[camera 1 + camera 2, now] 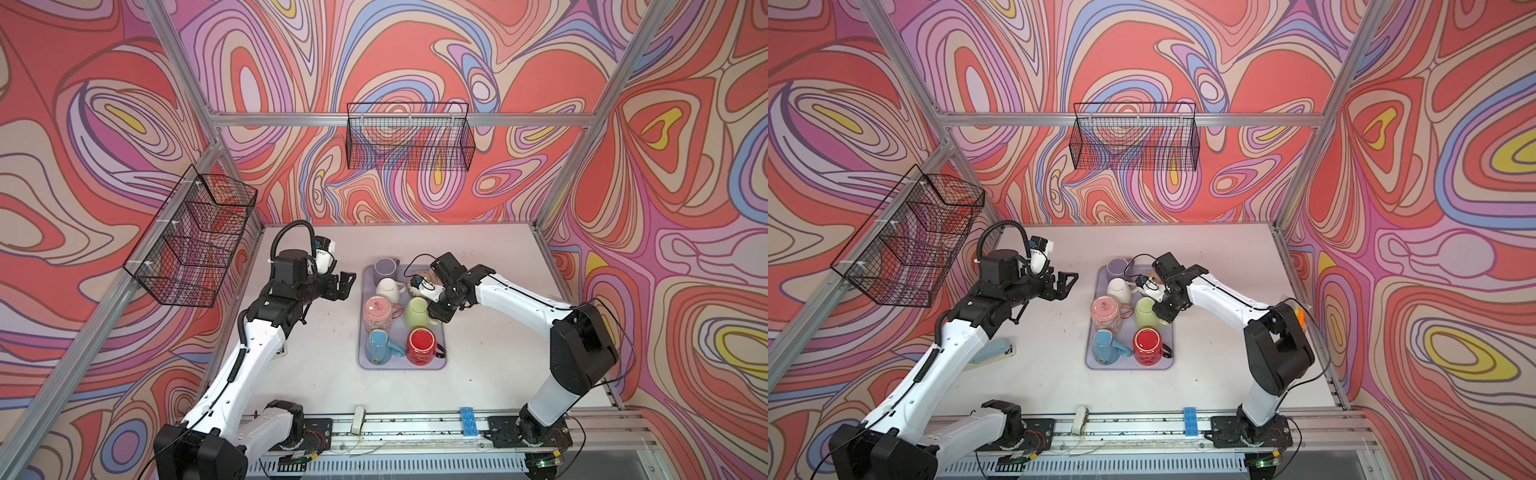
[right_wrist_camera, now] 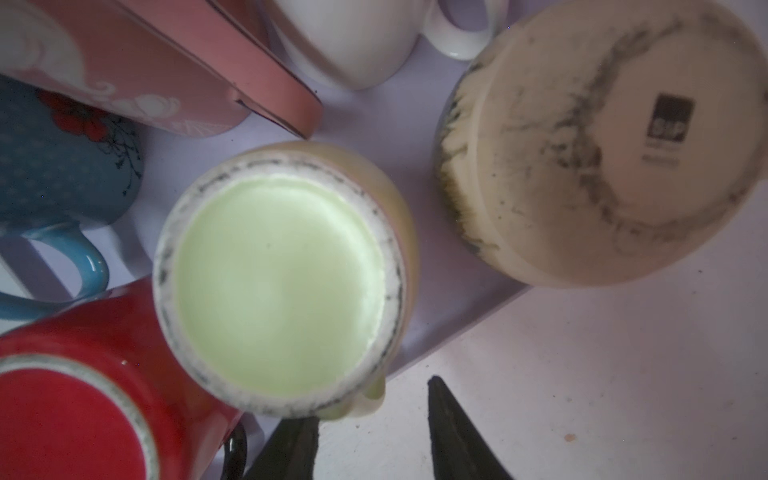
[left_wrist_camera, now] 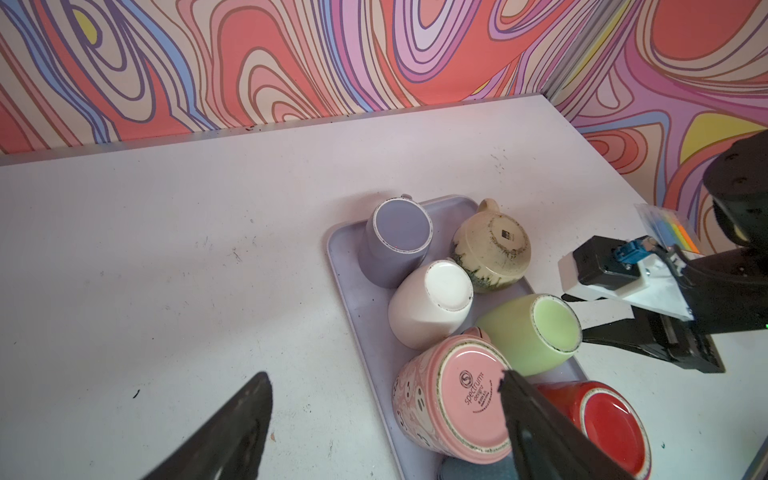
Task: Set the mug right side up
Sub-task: 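Lower the right gripper onto the light green mug and grasp its base, then lift the light green mug with the right gripper toward the left gripper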
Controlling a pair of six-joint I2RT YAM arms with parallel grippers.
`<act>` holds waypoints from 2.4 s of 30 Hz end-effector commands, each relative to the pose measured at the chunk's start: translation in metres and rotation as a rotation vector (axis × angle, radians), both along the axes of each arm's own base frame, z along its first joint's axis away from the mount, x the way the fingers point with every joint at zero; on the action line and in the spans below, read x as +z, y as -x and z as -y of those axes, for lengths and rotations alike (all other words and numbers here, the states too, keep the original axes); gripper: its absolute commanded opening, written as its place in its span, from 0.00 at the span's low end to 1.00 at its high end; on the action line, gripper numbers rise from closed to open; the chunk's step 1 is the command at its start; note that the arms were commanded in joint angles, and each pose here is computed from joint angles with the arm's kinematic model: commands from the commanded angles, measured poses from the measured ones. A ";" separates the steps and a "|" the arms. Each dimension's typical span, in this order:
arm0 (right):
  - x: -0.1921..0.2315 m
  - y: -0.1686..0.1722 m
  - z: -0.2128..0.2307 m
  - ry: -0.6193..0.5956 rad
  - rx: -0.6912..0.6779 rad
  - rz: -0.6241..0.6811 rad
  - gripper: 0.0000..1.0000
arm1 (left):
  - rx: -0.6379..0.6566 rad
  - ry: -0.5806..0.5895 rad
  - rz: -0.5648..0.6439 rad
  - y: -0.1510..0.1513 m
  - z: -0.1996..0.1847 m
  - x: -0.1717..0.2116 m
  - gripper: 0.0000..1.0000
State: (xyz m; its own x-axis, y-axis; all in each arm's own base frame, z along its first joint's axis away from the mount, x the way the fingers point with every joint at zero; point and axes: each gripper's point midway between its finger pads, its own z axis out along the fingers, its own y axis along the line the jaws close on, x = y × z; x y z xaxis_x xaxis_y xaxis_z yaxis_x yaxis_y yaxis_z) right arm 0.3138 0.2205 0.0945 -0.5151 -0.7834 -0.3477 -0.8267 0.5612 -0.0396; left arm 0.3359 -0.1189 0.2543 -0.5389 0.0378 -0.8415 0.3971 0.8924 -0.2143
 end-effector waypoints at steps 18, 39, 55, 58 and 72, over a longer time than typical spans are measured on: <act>0.004 0.012 -0.022 -0.055 0.034 0.033 0.24 | -0.003 0.001 0.034 0.002 0.000 0.007 0.88; -0.005 0.010 -0.024 -0.068 0.009 0.061 0.08 | -0.001 -0.001 0.031 0.002 0.000 0.007 0.88; 0.055 0.009 -0.025 -0.250 -0.081 0.190 0.02 | -0.003 0.009 0.021 0.001 0.001 0.005 0.88; 0.060 0.009 -0.024 -0.278 -0.105 0.199 0.02 | -0.004 0.013 0.021 0.001 0.002 0.005 0.88; 0.132 -0.002 -0.008 -0.554 -0.249 0.326 0.00 | -0.009 0.046 0.033 0.002 0.005 0.013 0.87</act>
State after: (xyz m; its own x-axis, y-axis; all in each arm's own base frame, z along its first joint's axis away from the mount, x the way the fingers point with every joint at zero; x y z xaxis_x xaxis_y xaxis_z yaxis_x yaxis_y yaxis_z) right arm 0.3040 0.2196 0.1847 -0.5332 -0.4532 -0.7143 -0.6778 0.7342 0.0401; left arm 0.3352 -0.1192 0.2587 -0.5335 0.0186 -0.8456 0.3925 0.8910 -0.2280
